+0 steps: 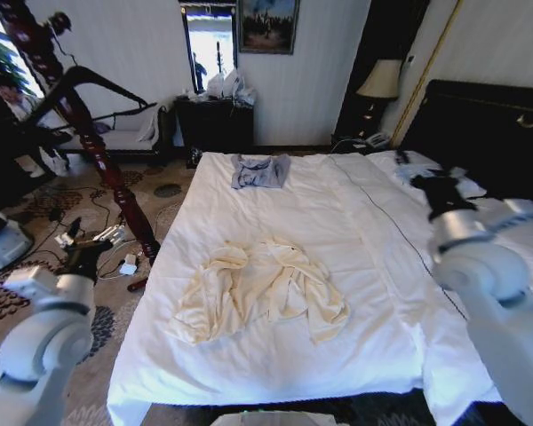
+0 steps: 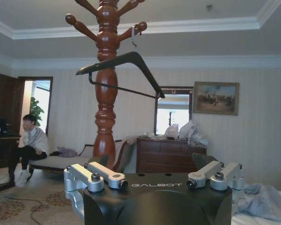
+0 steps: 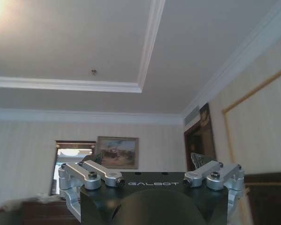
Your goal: Pick up the clothes from the bed and hang them on the clothes hanger.
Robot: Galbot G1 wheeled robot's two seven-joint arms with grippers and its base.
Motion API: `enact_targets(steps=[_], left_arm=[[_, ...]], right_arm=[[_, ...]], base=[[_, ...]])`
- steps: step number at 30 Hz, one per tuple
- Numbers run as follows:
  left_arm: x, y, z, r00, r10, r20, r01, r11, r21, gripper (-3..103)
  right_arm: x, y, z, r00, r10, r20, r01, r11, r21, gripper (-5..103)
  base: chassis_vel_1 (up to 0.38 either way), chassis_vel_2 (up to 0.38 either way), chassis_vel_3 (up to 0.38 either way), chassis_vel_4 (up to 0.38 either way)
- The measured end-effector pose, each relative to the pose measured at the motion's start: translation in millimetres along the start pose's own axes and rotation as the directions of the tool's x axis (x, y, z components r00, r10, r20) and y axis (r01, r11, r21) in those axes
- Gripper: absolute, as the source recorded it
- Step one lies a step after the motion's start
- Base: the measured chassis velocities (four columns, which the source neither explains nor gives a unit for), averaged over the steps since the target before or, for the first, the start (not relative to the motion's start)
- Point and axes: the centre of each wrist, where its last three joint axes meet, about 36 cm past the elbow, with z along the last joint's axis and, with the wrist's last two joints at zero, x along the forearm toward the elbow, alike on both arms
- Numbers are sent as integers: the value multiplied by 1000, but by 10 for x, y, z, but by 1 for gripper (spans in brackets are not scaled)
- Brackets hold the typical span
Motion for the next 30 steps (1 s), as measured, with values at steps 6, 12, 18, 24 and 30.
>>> enact_targets(steps=[6, 12, 18, 24, 30], left_arm=[[156, -90, -51, 998, 21, 55, -26, 996, 82, 100], [92, -2, -396, 997, 33, 69, -37, 998, 55, 100], [-580, 90, -689, 985, 144, 93, -143, 989, -26, 100], [-1167, 221, -787, 984, 162, 80, -161, 987, -21, 100], [-1794, 277, -970, 983, 166, 80, -169, 985, 27, 100]], right_arm=[[435, -59, 114, 997, 70, 31, -71, 997, 29, 100], [708, 48, 227, 988, 157, 6, -157, 988, -13, 100], [776, 140, 248, 984, 179, 6, -178, 983, -49, 100], [762, 108, 235, 984, 179, 10, -178, 983, -42, 100], [769, 53, 252, 979, 204, 8, -203, 978, -43, 100]], base=[[0, 0, 0, 0], [0, 0, 0, 0], [0, 0, 0, 0], [0, 0, 0, 0], [0, 0, 0, 0]])
